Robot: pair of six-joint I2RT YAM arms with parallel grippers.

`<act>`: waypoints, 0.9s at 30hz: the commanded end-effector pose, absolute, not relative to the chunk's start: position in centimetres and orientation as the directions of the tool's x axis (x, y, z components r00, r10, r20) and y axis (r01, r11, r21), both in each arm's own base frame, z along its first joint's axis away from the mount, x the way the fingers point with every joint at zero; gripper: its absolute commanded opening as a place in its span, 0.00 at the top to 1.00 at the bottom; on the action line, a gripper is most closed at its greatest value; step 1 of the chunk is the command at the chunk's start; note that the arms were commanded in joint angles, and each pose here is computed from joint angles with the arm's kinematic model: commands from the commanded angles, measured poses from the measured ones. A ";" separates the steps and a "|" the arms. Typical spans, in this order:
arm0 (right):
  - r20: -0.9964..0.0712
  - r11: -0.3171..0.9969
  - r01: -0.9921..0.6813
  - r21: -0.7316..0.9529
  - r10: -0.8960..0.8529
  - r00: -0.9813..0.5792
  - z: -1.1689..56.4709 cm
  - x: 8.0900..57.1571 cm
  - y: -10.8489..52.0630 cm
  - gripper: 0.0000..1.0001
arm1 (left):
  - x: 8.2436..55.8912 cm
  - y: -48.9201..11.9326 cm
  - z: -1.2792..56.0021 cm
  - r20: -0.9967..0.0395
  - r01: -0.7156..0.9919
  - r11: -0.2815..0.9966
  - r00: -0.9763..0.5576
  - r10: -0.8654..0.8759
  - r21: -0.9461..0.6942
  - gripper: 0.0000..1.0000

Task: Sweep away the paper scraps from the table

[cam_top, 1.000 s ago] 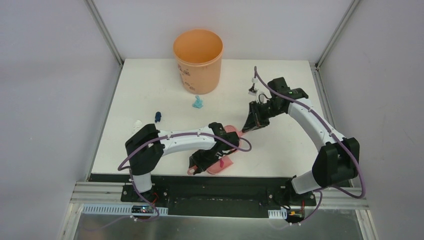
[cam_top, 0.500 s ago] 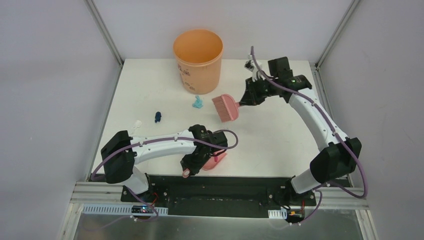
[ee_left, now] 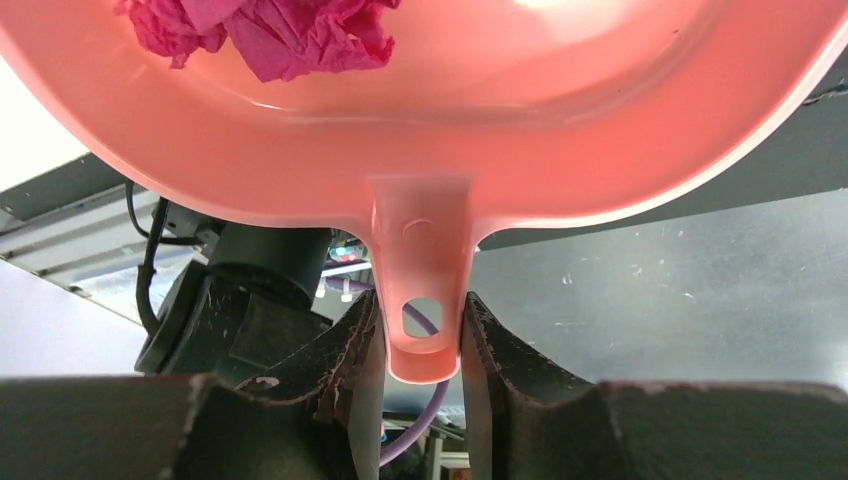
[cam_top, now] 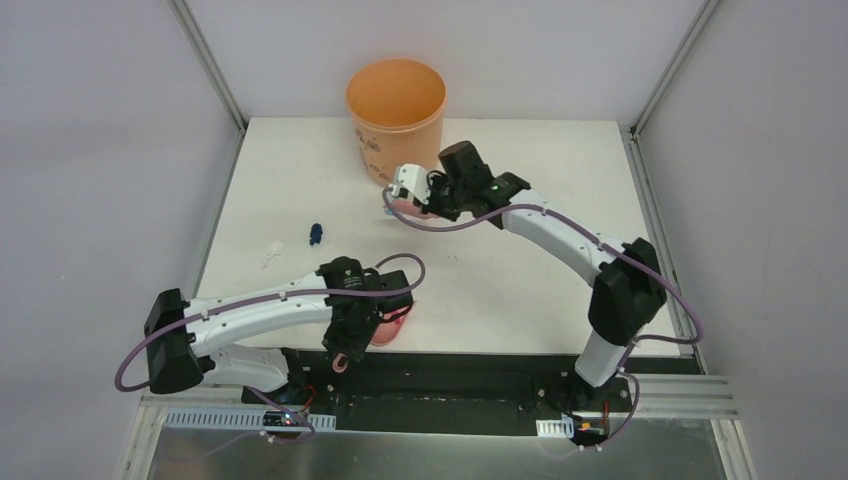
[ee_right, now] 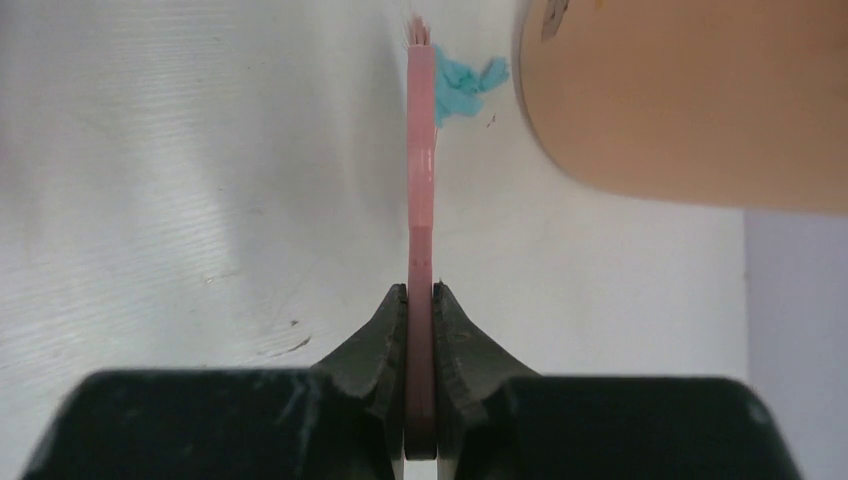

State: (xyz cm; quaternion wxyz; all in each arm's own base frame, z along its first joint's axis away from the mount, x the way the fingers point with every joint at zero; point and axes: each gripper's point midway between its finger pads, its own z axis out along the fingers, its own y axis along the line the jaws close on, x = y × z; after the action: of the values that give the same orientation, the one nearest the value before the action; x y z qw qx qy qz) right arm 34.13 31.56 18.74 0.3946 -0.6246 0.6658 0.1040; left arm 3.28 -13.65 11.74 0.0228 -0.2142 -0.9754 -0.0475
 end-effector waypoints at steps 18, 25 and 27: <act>-0.348 -0.196 -0.963 -0.185 -0.903 0.251 14.7 27.1 28.9 1.00 | 2.5 -13.5 11.2 0.121 0.478 0.871 -0.876 0.466 0.108 1.00; -0.489 0.039 -0.995 -0.093 -0.872 0.012 20.9 21.4 23.9 1.00 | 3.1 -14.9 10.1 0.142 0.550 0.828 -0.833 0.534 0.110 1.00; -0.591 0.187 -0.980 -0.068 -0.799 -0.112 23.4 22.4 23.6 1.00 | 3.9 -15.7 9.4 0.144 0.587 0.799 -0.809 0.570 0.130 1.00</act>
State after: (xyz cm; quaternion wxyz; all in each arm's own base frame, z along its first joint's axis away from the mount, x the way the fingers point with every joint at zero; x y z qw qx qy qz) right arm 23.54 25.22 18.76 0.2123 -0.7190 0.6535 0.1046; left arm 2.73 -13.42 10.00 0.0625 -0.2567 -0.9594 -0.0990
